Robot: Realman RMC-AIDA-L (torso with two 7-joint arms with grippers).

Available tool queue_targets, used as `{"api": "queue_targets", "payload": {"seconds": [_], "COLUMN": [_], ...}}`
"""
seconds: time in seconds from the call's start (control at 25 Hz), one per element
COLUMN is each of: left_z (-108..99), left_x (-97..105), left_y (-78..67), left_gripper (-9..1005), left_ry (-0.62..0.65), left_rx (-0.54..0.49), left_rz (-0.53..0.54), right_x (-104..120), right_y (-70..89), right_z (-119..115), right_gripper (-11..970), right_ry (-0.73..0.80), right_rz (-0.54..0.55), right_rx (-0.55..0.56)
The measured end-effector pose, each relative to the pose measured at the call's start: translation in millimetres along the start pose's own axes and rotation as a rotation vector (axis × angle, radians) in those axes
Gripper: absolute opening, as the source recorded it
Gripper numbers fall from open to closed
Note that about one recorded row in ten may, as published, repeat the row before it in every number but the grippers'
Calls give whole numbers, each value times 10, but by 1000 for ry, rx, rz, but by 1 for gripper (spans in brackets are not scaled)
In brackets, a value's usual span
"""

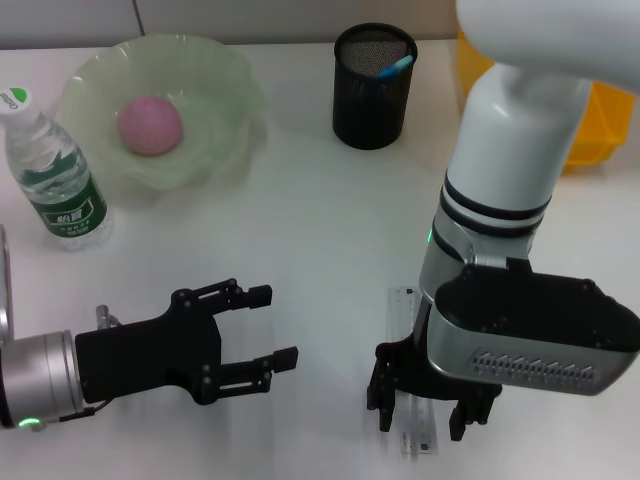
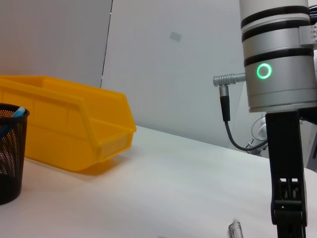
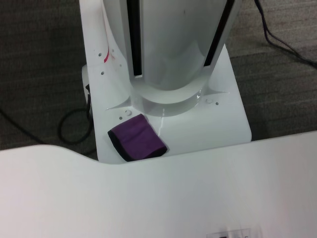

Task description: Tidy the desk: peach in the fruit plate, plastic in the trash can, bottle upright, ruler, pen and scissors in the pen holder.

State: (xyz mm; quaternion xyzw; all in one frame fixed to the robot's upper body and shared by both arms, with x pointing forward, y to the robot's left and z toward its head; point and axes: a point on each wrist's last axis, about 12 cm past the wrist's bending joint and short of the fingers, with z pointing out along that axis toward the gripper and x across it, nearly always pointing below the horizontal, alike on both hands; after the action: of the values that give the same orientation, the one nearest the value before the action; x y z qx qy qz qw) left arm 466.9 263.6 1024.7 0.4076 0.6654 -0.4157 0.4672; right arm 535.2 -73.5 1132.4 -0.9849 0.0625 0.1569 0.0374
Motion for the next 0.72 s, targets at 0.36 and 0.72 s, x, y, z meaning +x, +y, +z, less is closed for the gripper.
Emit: {"api": "queue_targets", "payload": {"seconds": [0.36,0.72], "left_z": [11,14], "left_x": [8,22], "left_y": [-17,-34], "left_gripper": [787,787], "left_ry": [1,-1], "left_rx": [8,9], "left_rz": [-4,-13], "right_x": [5,9], "right_y": [-5,-17], "right_z": [40,55], "right_gripper": [680,680], "right_ry": [14,26], "right_rz": [-6,-20], "right_rx": [-5,-6]}}
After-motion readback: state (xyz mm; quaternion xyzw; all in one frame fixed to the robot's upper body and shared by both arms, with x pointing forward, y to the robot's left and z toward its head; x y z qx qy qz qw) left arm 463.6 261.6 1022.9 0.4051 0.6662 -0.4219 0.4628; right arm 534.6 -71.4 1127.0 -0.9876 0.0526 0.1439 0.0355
